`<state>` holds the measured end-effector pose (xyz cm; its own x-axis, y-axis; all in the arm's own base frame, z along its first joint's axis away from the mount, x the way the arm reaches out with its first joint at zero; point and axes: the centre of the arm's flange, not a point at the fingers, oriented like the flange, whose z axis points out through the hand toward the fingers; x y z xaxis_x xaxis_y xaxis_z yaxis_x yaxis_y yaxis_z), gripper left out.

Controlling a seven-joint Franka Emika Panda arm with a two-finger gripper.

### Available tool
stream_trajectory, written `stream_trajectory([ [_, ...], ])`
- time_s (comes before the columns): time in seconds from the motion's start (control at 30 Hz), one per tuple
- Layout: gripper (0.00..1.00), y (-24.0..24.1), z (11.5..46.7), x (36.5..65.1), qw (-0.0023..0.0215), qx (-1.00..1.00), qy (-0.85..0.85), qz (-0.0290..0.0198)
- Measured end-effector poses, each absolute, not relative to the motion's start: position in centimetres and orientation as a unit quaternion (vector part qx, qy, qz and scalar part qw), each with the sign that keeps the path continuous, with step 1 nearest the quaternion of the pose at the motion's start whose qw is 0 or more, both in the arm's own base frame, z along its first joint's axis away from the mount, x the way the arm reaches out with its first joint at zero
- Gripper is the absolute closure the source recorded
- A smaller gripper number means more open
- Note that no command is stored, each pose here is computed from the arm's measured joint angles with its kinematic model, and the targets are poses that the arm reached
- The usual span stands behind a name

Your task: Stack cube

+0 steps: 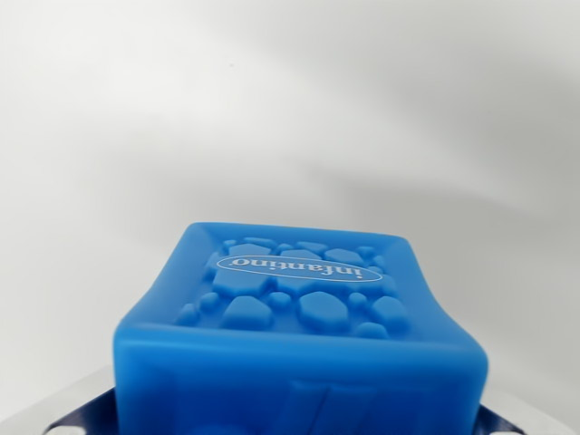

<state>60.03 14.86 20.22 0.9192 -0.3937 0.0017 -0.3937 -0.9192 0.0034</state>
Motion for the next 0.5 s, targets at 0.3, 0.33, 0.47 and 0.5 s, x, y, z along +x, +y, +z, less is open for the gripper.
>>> stream_trajectory([
  [0.3,1.0,13.2,20.7,60.2,0.0012,0.978,-0.209,0.0021],
  [0.33,1.0,13.0,20.8,60.2,0.0012,0.978,-0.21,0.0021],
  [0.47,1.0,12.4,20.9,60.2,0.0012,0.977,-0.213,0.002],
  [0.5,1.0,12.2,20.9,60.2,0.0012,0.977,-0.214,0.002],
])
